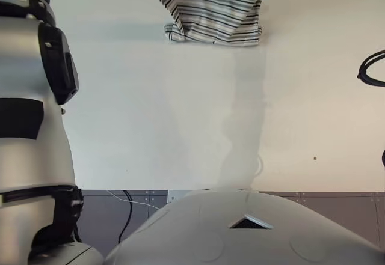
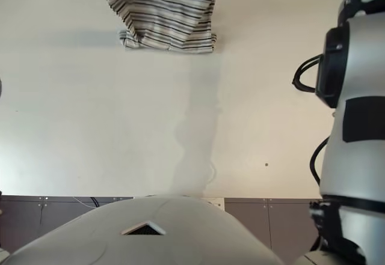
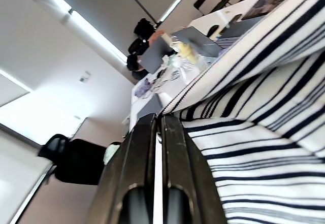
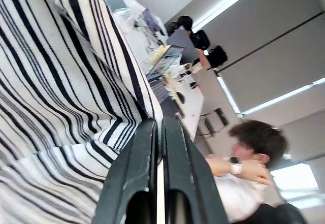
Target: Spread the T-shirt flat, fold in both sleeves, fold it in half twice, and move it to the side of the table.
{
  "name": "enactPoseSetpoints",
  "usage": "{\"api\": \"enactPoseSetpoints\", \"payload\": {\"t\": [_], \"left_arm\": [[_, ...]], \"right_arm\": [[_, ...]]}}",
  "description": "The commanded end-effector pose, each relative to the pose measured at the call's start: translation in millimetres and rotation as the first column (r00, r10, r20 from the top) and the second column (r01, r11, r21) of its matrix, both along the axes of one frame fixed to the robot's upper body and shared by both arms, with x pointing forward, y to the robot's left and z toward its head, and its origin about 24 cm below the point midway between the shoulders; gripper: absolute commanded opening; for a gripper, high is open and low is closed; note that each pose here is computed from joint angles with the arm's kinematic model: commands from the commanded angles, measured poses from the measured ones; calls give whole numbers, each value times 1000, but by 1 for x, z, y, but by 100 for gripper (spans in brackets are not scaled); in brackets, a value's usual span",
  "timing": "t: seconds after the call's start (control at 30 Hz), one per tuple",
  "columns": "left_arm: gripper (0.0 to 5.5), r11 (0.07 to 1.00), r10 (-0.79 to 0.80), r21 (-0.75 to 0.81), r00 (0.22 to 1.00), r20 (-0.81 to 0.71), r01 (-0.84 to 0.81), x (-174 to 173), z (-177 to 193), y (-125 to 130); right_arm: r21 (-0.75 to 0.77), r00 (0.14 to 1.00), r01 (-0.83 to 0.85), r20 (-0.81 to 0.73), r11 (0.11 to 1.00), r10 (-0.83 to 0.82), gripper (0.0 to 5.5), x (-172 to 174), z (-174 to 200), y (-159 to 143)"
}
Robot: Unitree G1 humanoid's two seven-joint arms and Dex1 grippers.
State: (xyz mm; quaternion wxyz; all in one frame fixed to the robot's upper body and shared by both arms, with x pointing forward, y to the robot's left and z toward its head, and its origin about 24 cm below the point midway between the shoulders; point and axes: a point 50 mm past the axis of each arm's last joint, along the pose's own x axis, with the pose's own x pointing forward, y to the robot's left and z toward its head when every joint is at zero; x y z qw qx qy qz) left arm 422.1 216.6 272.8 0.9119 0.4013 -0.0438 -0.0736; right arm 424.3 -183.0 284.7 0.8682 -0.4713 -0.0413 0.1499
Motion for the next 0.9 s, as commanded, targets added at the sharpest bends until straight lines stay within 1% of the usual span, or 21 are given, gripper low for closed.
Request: {"api": "enactPoseSetpoints", "payload": {"t": [0.03, 0.13, 0.2, 0.23, 0.3, 0.37, 0.43, 0.5, 0.57, 0.6, 0.67, 0.73, 0.8, 0.9], "left_arm": [[12, 997, 72, -28, 990, 120, -69, -3, 44, 1], [12, 995, 92, -60, 979, 183, -82, -8, 66, 3], [12, 997, 57, -59, 976, 211, -45, -10, 78, 0], [12, 999, 9, -39, 978, 208, -1, -11, 79, -3], [12, 992, -123, 26, 981, 153, 120, -13, 71, -8], [12, 958, -276, 88, 960, 53, 271, -16, 49, -6], [12, 883, -453, 99, 888, -75, 459, -27, 13, 6], [12, 785, -601, 63, 781, -170, 617, -49, -37, 25], [12, 722, -670, 32, 710, -215, 691, -77, -75, 39], [12, 694, -700, 14, 679, -222, 720, -97, -89, 39], [12, 643, -754, -54, 620, -218, 764, -132, -101, 29], [12, 601, -790, -111, 568, -231, 792, -156, -109, 16], [12, 561, -814, -150, 510, -280, 814, -177, -130, 3], [12, 491, -831, -186, 394, -392, 851, -210, -156, -10]], "right_arm": [[-4, 981, 78, 179, 997, -76, 10, -2, 44, 7], [12, 955, 99, 281, 995, -99, 10, -7, 68, 10], [18, 943, 87, 321, 996, -88, 10, -10, 80, 11], [8, 944, 69, 323, 998, -68, 10, -12, 83, 10], [-30, 961, -1, 276, 1000, 9, 10, -14, 81, 7], [-81, 973, -120, 188, 989, 134, 10, -18, 69, -1], [-95, 952, -294, 60, 951, 300, 10, -26, 47, -13], [-83, 874, -484, -82, 871, 478, 10, -43, 11, -32], [-52, 799, -590, -184, 806, 572, 10, -68, -20, -49], [-6, 766, -620, -223, 785, 603, 10, -85, -36, -56], [78, 709, -655, -281, 752, 647, 10, -118, -57, -62], [160, 670, -658, -322, 736, 669, 10, -141, -71, -61], [221, 614, -658, -397, 720, 682, 10, -161, -97, -57], [271, 486, -668, -546, 693, 682, 10, -197, -140, -51]]}}
